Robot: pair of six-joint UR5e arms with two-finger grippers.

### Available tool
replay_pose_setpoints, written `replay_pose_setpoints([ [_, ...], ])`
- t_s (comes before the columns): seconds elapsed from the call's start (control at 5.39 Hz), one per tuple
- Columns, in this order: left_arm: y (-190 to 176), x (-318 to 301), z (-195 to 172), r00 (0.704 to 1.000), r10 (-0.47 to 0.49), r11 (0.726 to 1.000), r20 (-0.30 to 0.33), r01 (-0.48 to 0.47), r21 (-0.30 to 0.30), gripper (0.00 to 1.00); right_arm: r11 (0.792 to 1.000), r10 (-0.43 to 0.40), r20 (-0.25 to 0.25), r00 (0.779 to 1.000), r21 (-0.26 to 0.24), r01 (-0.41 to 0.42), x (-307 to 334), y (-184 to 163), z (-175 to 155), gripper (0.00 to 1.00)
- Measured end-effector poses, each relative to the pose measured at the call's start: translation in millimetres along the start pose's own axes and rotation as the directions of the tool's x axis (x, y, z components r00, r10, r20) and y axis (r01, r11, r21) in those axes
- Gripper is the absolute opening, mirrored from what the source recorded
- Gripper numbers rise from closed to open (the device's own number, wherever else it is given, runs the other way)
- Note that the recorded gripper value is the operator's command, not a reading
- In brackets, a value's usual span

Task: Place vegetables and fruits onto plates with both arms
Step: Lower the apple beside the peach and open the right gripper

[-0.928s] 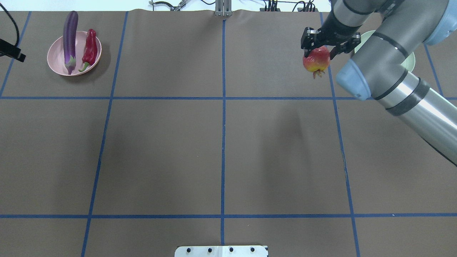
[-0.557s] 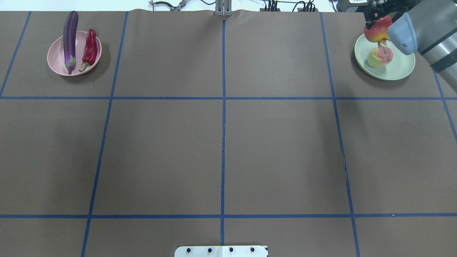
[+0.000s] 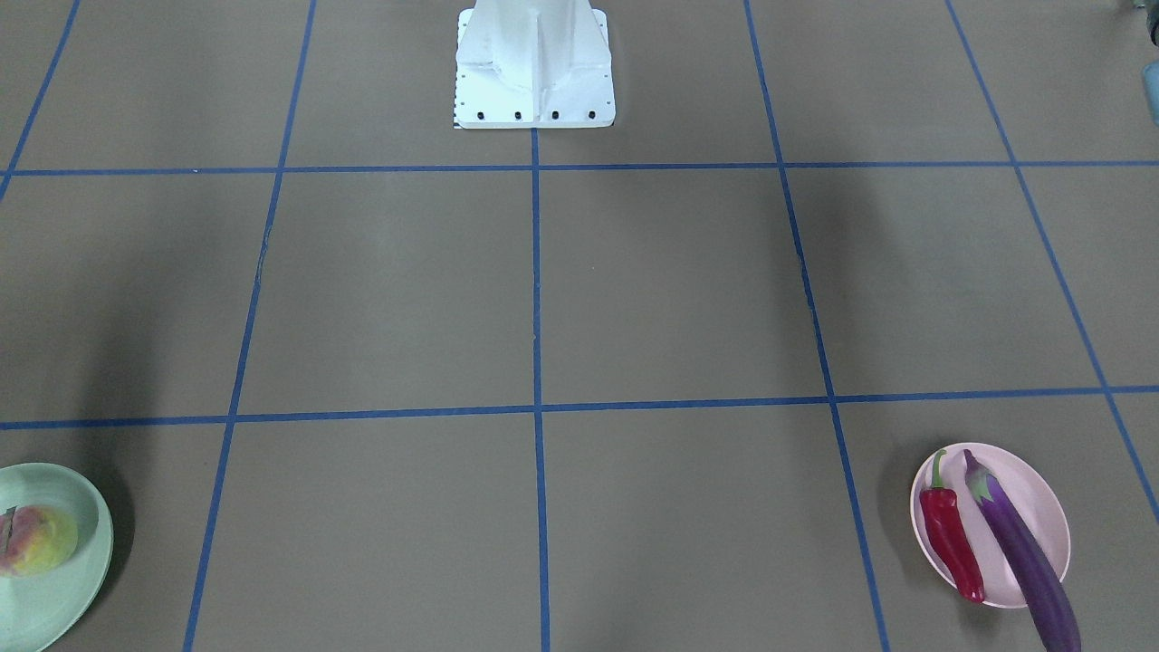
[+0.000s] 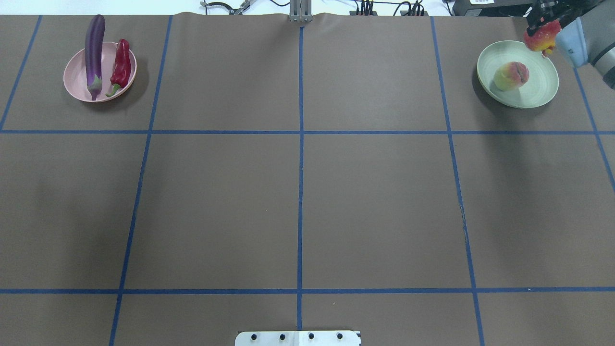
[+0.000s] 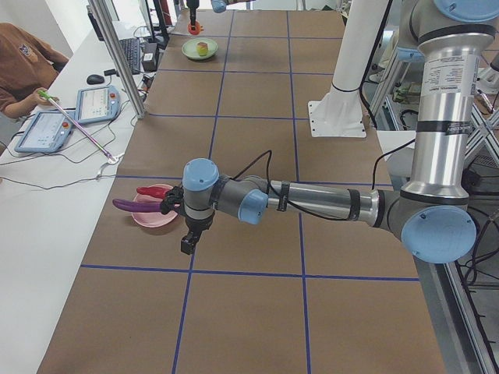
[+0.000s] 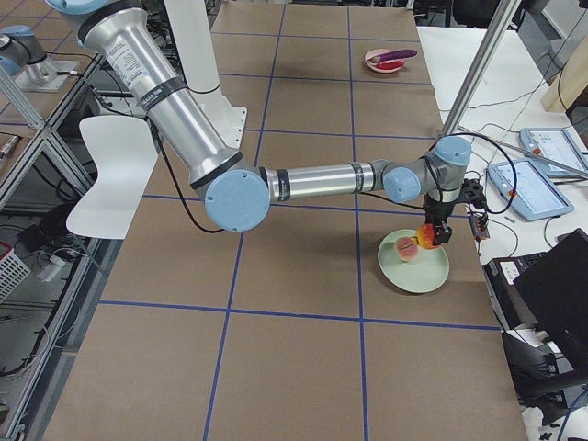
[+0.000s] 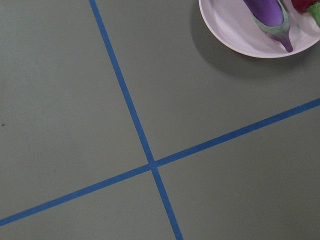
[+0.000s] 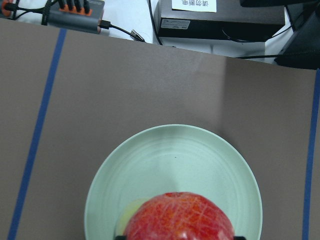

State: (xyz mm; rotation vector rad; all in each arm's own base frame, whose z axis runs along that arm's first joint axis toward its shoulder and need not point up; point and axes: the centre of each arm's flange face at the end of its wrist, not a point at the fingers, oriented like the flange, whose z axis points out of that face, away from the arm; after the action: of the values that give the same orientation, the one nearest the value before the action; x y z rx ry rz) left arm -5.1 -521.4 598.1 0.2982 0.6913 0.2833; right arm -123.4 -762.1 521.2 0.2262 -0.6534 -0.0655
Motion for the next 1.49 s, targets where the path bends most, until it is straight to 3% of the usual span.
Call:
replay_pose_setpoints([
  [0.56,3.6,-1.5,2.9,1.0,-0.004,1.0,0.004,0.004,-0.007,1.0,1.0,-0.023,-0.124,0.992,0.018,0.025,11.1,2.0,47.1,0.0],
  [0.74,3.9,-1.9,3.6,1.0,-0.004,1.0,0.005,0.004,-0.009,1.0,0.999,-0.041,-0.146,0.988,0.013,0.044,0.0,6.9,62.6,0.54],
  [0.93,4.2,-2.2,4.5,1.0,-0.005,1.0,0.005,0.005,-0.011,1.0,0.998,-0.053,-0.15,0.987,0.007,0.055,-5.4,12.4,73.1,1.0],
  [1.3,4.3,-2.2,5.2,1.0,-0.005,1.0,0.005,0.005,-0.012,1.0,0.998,-0.058,-0.137,0.989,0.015,0.061,-8.0,12.9,68.0,1.0],
  [1.49,3.6,-2.2,5.2,1.0,-0.005,1.0,0.005,0.005,-0.012,1.0,0.998,-0.047,-0.097,0.994,0.023,0.05,-7.9,7.1,41.6,1.0],
])
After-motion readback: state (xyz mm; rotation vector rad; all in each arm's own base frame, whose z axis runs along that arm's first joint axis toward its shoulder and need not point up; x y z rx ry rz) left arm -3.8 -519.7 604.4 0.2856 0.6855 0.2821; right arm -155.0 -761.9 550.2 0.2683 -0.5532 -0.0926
